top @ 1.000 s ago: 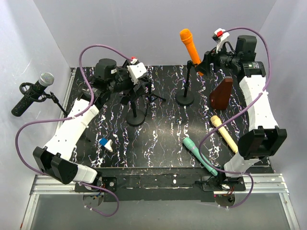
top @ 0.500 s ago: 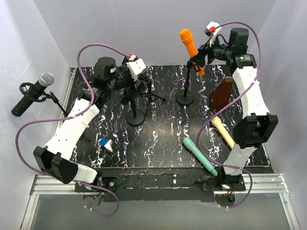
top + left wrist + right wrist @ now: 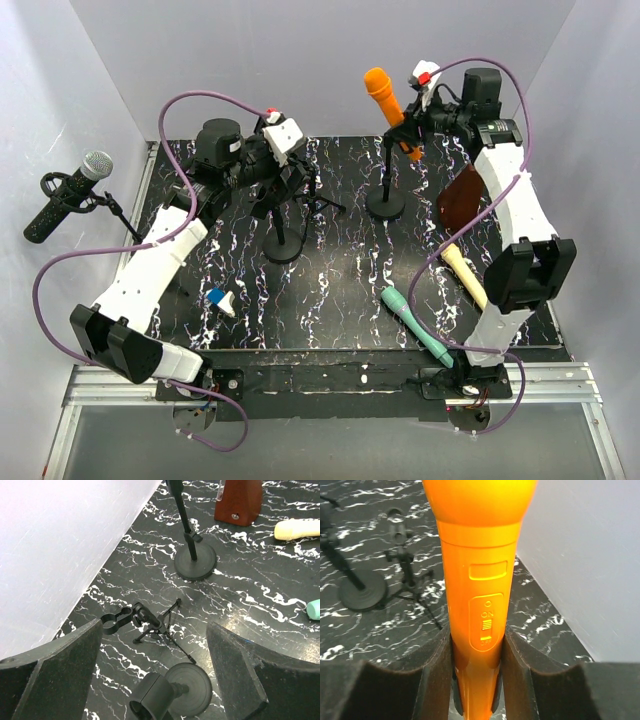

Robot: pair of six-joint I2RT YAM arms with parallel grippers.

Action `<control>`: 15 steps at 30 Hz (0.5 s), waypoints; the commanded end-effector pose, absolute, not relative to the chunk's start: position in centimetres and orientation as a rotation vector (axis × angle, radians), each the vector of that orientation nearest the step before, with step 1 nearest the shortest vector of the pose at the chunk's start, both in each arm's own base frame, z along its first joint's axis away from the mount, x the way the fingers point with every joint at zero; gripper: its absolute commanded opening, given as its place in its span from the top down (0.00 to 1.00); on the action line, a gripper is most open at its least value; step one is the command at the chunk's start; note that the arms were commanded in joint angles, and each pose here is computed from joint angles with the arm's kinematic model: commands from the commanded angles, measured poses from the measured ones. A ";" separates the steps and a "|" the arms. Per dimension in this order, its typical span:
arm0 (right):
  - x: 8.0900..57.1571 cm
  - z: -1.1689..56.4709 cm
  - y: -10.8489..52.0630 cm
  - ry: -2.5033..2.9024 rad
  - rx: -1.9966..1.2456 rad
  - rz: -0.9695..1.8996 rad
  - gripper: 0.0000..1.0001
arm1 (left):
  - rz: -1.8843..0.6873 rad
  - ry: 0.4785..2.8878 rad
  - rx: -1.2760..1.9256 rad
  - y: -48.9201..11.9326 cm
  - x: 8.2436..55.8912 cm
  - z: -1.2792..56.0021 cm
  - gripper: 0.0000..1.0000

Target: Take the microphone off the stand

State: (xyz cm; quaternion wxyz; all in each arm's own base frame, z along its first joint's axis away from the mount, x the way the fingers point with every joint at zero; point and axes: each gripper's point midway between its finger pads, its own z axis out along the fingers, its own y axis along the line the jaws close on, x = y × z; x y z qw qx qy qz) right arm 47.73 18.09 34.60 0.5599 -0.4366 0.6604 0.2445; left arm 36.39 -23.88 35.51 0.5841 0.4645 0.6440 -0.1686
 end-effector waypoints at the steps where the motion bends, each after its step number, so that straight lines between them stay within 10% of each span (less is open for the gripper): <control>1: 40.6 40.5 21.8 1.318 -1.174 0.685 0.96 | -0.486 1.460 1.060 -25.0 35.7 36.5 0.16; 15: 29.5 38.7 28.2 1.179 -1.365 0.923 0.99 | -0.776 1.453 1.074 -29.2 33.7 32.7 0.19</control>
